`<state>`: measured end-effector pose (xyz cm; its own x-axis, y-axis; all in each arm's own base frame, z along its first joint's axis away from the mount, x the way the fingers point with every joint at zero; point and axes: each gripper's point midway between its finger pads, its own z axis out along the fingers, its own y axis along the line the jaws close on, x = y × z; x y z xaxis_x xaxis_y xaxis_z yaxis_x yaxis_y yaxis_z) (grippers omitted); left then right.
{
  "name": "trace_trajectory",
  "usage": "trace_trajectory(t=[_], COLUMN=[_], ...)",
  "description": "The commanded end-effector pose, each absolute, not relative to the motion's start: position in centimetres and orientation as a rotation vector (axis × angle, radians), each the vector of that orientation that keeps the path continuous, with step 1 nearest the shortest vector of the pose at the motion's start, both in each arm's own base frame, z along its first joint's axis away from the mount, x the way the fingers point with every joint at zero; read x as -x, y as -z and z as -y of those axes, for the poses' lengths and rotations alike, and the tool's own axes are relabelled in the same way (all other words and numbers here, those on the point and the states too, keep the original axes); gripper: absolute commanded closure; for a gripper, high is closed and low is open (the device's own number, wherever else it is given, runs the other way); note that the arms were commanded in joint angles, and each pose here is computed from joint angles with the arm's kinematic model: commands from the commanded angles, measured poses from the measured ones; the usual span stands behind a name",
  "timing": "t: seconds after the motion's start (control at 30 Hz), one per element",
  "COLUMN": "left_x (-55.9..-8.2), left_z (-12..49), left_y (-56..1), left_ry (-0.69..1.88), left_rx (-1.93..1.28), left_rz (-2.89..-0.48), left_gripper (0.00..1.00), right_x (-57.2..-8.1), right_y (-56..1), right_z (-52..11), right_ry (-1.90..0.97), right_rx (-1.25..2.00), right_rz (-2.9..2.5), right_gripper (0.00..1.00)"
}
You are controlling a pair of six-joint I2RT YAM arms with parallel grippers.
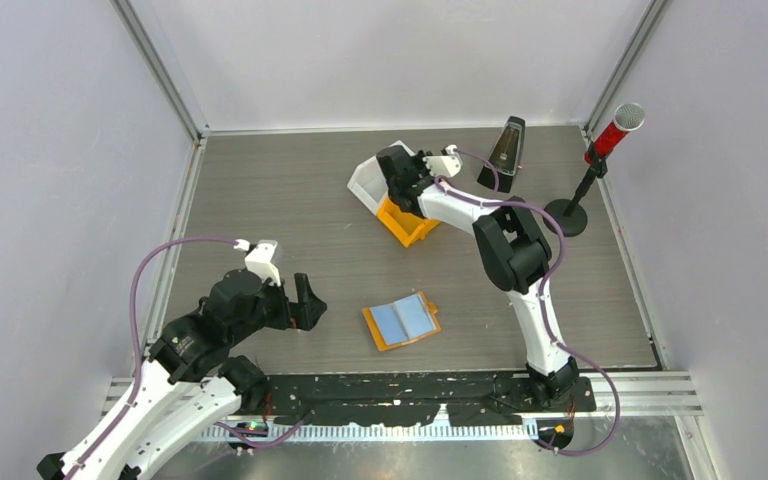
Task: Take the credit cards out of the card holder
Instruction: Place the credit card in the storage box.
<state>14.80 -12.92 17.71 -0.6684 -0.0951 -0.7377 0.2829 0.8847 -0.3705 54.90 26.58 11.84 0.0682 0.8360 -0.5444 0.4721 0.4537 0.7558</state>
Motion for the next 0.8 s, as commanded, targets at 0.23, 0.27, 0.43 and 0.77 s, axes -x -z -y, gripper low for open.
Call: trace_trajectory(t=[0.23, 0.27, 0.43, 0.77], left_x=[-15.3, -15.3, -15.3, -15.2], left_z=[12.5, 12.5, 12.4, 12.6], left_y=[-18.8, -18.8, -18.9, -18.8], left_ry=[0.573, 0.570, 0.572, 0.575], left_rx=[-0.113, -0.111, -0.108, -0.119], left_rz=[-2.190, -2.189, -2.186, -2.193], left_gripper=[0.01, 0.01, 0.01, 0.01], right_x=[-56.5, -56.6, -56.9, -56.3], right_y=[-13.4, -13.4, -14.0, -16.1], right_z=[-26.2, -26.2, -26.3, -24.5], right_ry=[-0.419, -0.419, -0.437, -0.430], right_rx=[-1.185, -1.181, -1.162, -1.172], right_rz=[-1.530, -1.533, -1.555, -1.567], right_gripper=[0.93, 0.92, 0.82, 0.73])
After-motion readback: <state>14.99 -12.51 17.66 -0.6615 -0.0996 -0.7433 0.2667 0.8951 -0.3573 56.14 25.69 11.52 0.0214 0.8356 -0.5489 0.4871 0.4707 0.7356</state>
